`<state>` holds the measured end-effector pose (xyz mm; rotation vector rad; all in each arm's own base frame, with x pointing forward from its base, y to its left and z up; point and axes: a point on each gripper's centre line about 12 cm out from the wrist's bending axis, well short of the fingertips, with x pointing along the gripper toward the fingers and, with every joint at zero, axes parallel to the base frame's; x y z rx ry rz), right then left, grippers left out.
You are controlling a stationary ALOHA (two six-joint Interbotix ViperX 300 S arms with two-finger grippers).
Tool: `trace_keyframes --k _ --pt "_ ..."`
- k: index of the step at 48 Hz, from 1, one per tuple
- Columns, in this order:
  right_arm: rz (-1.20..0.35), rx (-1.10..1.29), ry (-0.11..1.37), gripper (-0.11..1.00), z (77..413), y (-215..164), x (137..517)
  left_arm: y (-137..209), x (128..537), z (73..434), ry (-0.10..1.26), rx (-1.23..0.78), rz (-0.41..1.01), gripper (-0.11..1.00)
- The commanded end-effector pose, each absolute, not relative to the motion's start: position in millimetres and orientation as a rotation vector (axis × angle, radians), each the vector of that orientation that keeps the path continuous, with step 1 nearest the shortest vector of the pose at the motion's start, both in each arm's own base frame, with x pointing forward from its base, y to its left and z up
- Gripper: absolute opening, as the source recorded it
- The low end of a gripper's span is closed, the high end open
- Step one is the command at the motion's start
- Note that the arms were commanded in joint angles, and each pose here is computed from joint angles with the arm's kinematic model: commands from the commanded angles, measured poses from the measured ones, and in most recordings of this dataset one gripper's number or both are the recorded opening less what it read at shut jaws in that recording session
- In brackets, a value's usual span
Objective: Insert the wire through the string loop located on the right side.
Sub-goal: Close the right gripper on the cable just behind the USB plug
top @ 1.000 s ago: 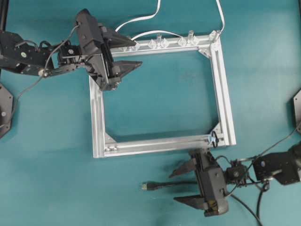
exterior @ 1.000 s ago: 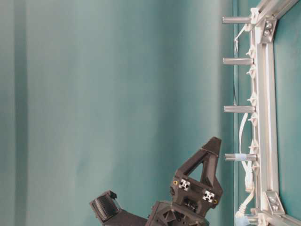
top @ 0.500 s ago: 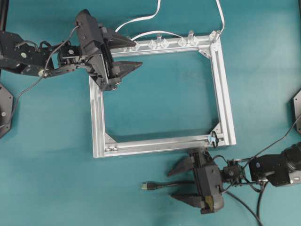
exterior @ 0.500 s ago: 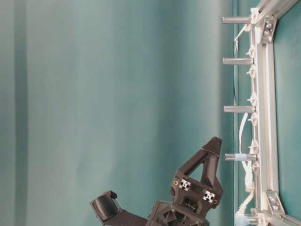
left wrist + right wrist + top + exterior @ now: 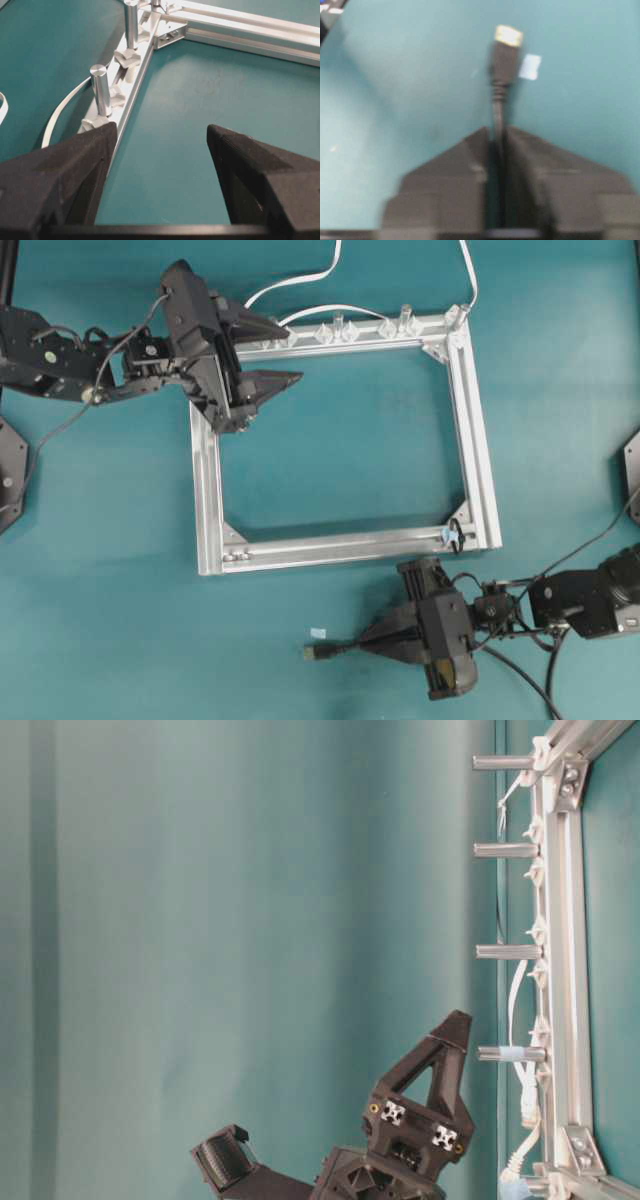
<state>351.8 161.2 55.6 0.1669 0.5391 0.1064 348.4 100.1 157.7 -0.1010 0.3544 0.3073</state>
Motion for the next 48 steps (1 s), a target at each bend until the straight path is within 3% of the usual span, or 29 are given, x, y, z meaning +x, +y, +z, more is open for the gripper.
trace_keyframes --k 1,27,48 --pt "0.054 0.209 0.569 0.08 56.5 152.3 355.6 97.4 351.6 167.5 0.324 -0.096 0.297 0.73" --pt "0.051 0.209 0.603 0.07 55.3 152.7 354.1 95.6 351.7 167.0 0.326 -0.094 0.292 0.73" --pt "0.149 0.15 0.564 0.07 110.4 157.9 352.1 95.6 351.7 167.0 0.326 -0.094 0.292 0.73"
